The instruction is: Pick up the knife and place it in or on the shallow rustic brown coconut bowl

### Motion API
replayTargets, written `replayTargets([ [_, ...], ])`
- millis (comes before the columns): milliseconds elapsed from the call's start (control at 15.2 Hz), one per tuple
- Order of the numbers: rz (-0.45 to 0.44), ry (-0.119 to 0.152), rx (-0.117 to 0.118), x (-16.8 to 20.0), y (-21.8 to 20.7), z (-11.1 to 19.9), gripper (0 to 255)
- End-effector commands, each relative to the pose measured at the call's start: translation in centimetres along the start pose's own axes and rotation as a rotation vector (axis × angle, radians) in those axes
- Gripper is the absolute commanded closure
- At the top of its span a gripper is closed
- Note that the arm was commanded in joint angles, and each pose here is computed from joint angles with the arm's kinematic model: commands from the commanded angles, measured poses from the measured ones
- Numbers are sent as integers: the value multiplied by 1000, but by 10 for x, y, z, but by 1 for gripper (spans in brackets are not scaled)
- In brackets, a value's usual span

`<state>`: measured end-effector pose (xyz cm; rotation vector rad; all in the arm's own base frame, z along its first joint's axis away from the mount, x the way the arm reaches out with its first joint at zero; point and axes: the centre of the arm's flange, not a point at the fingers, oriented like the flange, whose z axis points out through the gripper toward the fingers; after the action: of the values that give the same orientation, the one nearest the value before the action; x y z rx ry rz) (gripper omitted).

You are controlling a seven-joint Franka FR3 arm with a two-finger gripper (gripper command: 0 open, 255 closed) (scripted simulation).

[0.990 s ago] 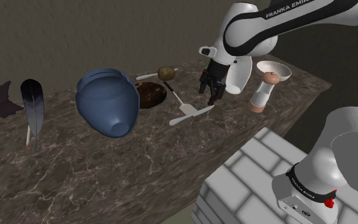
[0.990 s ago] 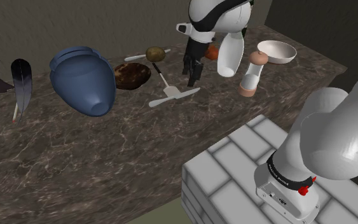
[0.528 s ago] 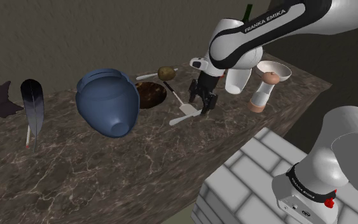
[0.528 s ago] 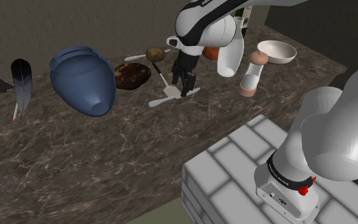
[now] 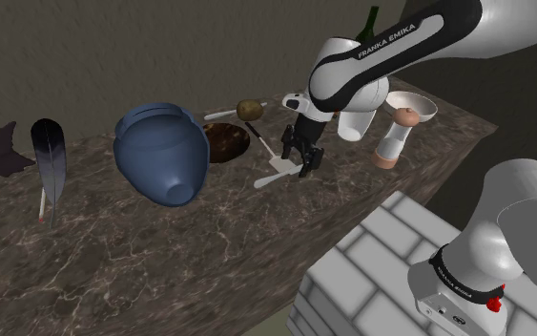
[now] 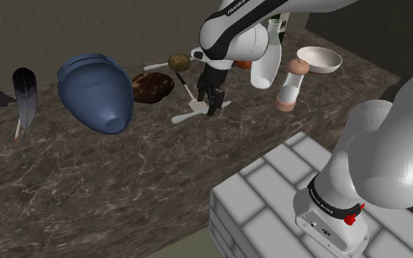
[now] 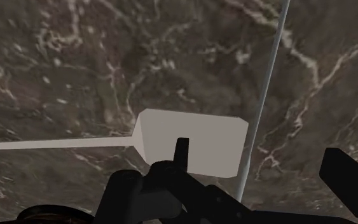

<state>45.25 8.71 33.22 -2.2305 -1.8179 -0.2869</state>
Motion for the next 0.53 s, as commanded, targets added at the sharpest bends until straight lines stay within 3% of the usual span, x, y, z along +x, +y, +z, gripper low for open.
replayTargets([
  [0, 0, 0, 0, 0, 0, 0, 0],
  [132, 0, 0, 0, 0, 0, 0, 0],
  [198, 0, 0, 0, 0, 0, 0, 255],
  [462, 0, 0, 0, 0, 0, 0, 255],
])
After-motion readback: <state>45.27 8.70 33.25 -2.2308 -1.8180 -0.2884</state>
